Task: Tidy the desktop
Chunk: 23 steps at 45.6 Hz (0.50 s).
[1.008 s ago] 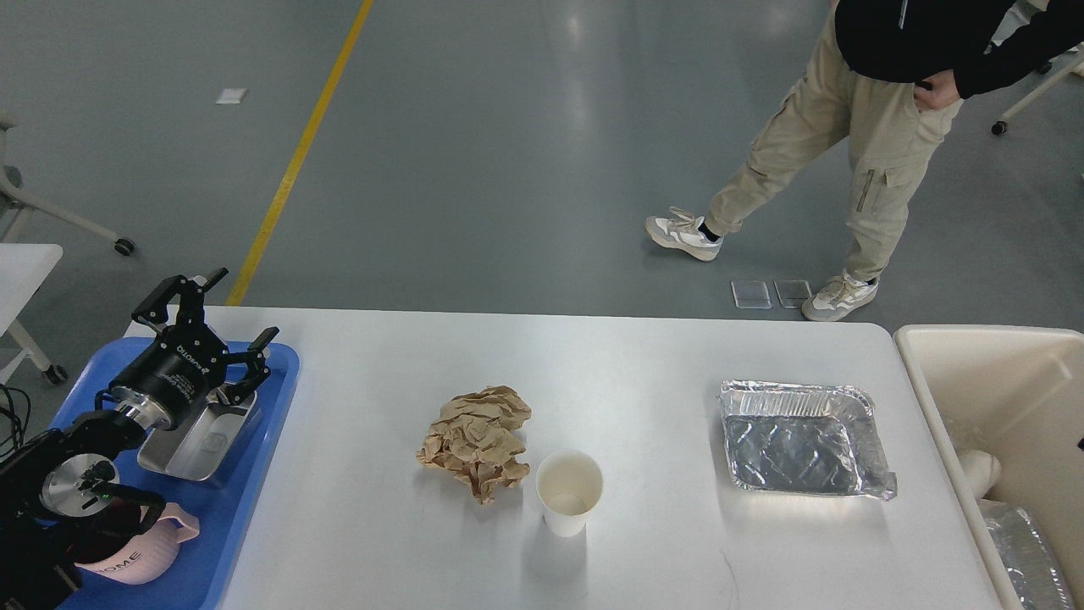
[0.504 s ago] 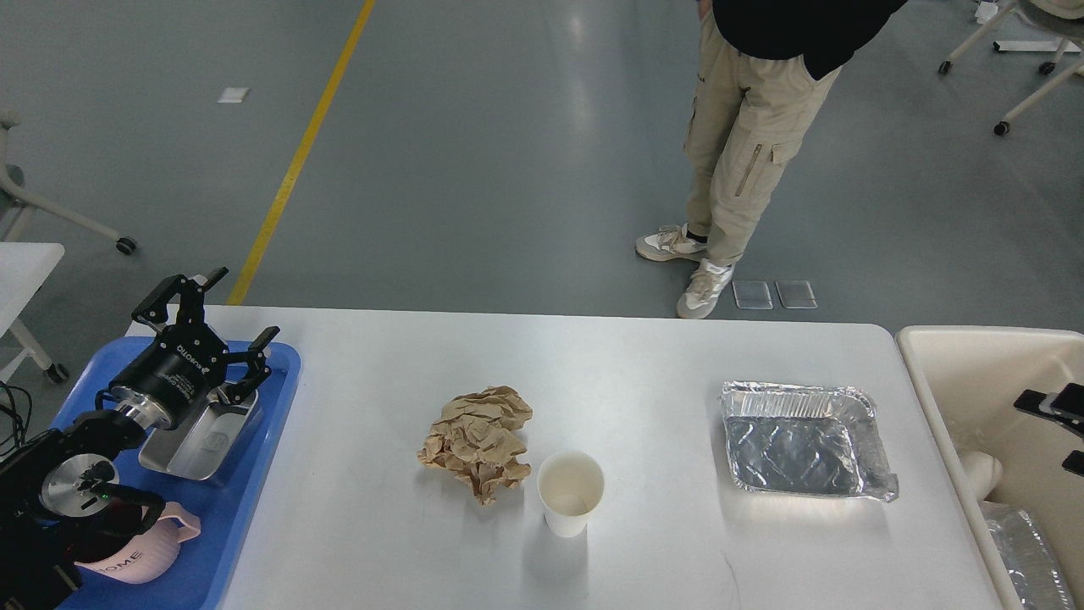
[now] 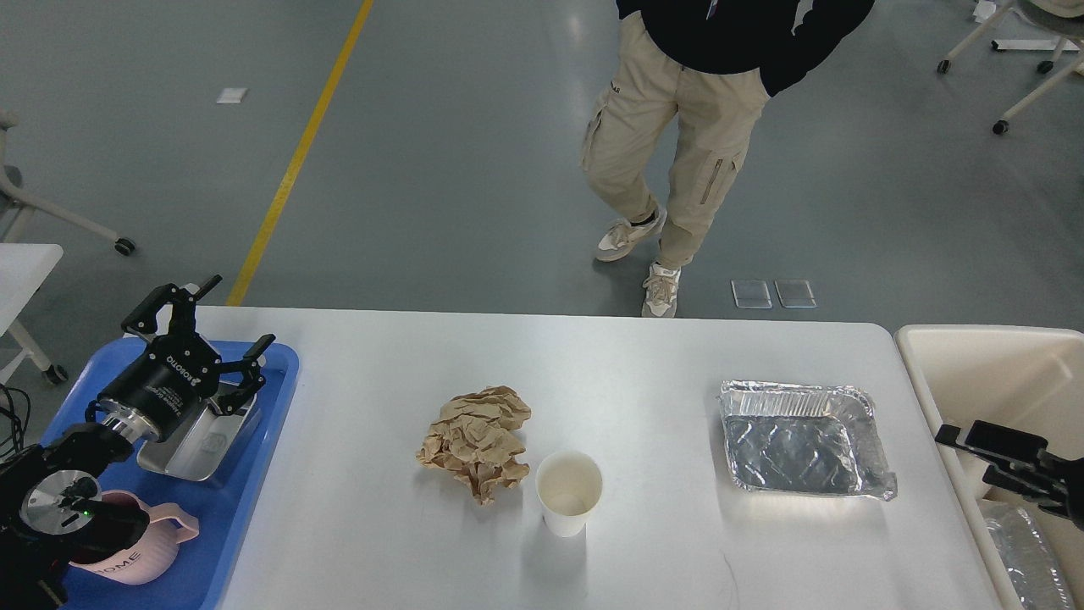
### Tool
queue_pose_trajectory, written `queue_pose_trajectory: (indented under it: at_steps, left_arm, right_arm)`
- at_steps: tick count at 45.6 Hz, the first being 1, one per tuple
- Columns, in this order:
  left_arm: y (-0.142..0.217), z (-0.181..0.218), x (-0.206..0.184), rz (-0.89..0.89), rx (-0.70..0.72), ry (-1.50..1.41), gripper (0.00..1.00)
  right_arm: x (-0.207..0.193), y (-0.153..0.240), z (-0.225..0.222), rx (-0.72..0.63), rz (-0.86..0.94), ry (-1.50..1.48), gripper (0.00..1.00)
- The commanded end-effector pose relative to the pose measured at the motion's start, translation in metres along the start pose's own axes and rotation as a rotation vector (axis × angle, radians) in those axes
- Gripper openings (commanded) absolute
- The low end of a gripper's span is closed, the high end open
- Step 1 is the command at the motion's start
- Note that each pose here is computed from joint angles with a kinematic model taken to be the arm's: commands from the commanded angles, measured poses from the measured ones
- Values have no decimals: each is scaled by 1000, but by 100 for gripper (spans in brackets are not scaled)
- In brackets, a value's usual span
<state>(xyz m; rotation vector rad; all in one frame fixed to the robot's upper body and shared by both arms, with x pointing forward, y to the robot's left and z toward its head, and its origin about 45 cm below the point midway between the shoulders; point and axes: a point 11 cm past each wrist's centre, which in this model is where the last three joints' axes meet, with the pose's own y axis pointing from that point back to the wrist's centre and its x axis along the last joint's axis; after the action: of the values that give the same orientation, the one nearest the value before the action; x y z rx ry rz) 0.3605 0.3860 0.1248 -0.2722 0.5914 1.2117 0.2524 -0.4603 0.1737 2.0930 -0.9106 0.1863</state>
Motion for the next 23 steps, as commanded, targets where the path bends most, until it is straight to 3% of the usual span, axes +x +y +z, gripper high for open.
queue_pose_trajectory:
  at_steps: [1, 23]
  left_arm:
    - [8, -2, 5, 10, 5, 1, 97]
    - [46, 17, 20, -40, -111, 72, 97]
  right_arm:
    - [-10, -17, 0, 35, -32, 43, 100]
    - [-2, -72, 6, 46, -59, 94, 100]
